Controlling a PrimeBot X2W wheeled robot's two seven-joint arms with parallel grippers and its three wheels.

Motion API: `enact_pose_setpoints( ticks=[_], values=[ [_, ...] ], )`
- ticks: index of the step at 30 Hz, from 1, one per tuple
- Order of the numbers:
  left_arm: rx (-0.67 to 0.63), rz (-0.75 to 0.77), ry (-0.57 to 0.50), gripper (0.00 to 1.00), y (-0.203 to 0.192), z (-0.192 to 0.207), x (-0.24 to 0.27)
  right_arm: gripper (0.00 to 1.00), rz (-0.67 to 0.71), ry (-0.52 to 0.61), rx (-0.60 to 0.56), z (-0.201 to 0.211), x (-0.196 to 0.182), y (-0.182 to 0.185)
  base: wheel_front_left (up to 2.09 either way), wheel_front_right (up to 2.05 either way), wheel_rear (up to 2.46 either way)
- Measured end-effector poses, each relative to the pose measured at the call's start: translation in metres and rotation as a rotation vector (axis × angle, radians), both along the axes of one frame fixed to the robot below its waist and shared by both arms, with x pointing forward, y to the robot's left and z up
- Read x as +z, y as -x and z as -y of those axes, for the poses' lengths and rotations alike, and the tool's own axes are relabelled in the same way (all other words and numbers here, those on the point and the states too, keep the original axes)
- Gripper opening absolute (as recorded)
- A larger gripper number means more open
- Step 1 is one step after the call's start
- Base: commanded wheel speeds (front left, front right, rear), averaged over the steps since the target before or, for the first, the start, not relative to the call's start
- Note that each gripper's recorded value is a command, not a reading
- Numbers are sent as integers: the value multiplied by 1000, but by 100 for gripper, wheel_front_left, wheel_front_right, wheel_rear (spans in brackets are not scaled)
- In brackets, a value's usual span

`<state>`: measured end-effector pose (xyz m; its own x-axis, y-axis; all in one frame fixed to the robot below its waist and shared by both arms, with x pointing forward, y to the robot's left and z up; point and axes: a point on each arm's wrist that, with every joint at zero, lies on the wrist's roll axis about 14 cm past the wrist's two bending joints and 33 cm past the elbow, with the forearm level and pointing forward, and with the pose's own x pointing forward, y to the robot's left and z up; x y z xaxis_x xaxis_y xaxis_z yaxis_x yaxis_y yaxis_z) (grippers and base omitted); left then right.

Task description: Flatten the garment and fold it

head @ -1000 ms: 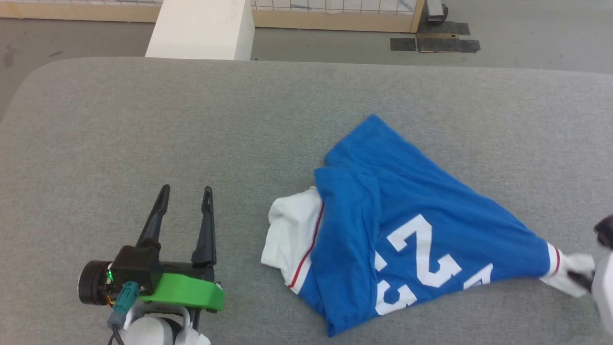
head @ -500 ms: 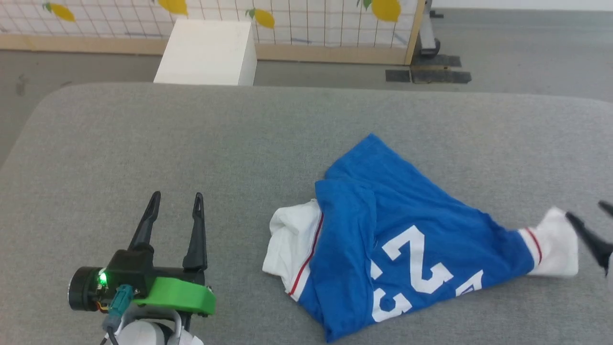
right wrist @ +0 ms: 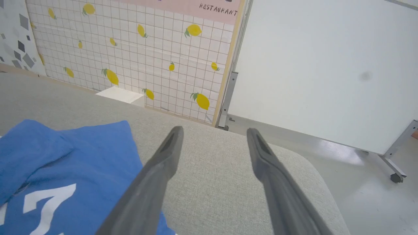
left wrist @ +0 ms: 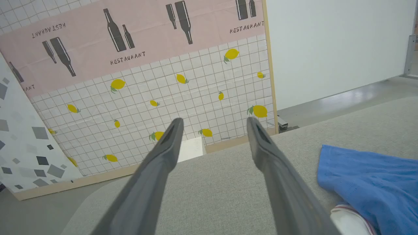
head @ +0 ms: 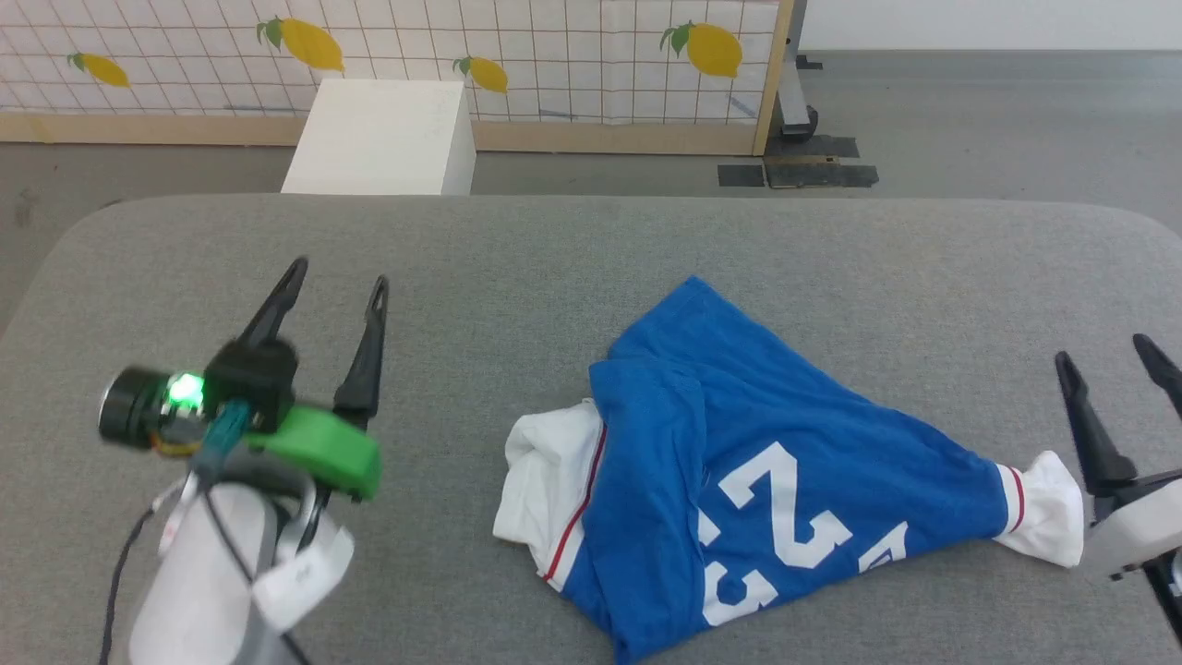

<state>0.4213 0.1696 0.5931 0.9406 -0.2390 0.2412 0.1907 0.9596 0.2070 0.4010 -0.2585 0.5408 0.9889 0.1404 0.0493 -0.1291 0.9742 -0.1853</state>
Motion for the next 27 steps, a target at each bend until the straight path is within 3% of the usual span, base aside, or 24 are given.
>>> enact_pose_setpoints(
  ticks=[7, 15, 27],
  values=[
    [-197, -283, -135, 100, -32, 57, -21, 100, 24, -4, -10, -30, 6, 15, 0, 0, 0],
    [-382, -751, -326, 100, -15, 93, -95, 100, 2, -8, -35, -31, 0, 20, 0, 0, 0],
    [-471, -1053, -564, 100, -18, 103, -168, 100, -46, -7, -62, -24, -20, 6, 0, 0, 0]
  ],
)
